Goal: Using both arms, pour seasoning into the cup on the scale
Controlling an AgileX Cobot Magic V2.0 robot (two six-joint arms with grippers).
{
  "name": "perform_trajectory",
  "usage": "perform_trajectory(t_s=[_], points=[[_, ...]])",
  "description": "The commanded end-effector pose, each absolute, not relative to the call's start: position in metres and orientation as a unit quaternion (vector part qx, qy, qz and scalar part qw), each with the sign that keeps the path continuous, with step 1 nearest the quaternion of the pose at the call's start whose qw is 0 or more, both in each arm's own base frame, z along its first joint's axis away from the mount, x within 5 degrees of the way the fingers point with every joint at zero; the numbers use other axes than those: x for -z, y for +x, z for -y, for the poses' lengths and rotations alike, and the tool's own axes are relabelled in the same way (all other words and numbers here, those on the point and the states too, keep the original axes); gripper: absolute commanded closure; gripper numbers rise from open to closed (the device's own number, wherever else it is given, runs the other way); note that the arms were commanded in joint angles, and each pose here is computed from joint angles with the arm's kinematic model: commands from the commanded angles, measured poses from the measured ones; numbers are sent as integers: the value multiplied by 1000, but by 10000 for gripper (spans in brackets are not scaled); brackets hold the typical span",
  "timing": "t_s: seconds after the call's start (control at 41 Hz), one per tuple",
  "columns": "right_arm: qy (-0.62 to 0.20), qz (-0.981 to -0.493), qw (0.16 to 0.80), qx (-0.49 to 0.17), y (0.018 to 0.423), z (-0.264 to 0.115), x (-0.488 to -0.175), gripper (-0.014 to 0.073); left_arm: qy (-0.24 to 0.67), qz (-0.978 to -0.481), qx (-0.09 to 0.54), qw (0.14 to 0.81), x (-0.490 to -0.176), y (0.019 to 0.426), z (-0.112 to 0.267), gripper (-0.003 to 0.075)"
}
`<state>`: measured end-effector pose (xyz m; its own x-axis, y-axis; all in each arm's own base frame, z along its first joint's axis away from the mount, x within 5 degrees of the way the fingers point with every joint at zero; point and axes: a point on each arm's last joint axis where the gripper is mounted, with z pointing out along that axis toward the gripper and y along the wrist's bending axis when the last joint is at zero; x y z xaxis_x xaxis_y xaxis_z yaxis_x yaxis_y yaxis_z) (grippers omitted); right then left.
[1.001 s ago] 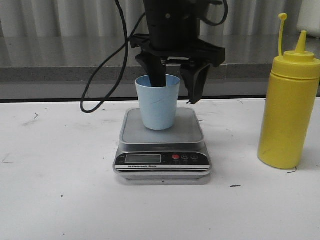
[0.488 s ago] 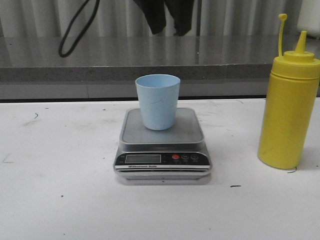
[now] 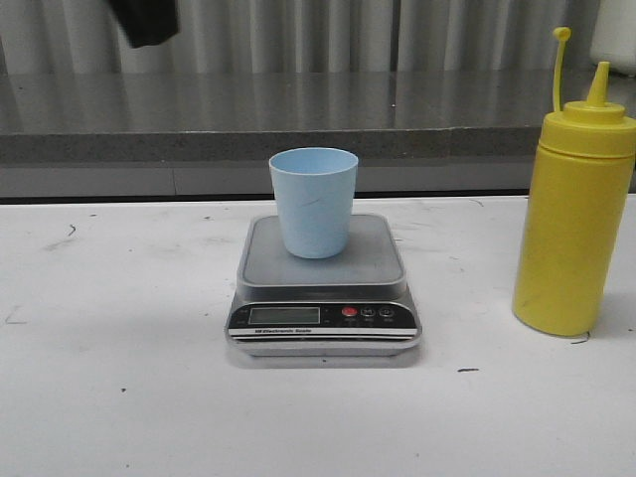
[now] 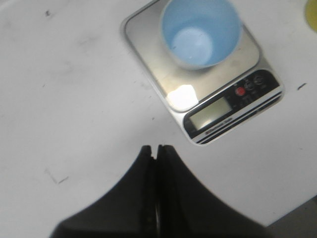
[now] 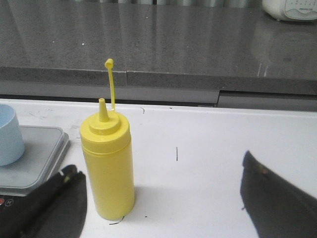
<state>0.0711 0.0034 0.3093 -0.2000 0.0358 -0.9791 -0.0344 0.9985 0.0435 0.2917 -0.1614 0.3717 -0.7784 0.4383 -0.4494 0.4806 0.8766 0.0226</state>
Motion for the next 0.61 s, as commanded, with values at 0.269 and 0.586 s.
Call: perform_trajectory(t_s=[0.269, 0.586], points=[[1, -747, 665, -26, 74, -3, -324, -47, 62, -932, 68, 350, -347, 222, 46, 740], [1, -747, 665, -26, 74, -3, -324, -47, 11, -869, 59, 490, -323, 140, 16, 740]])
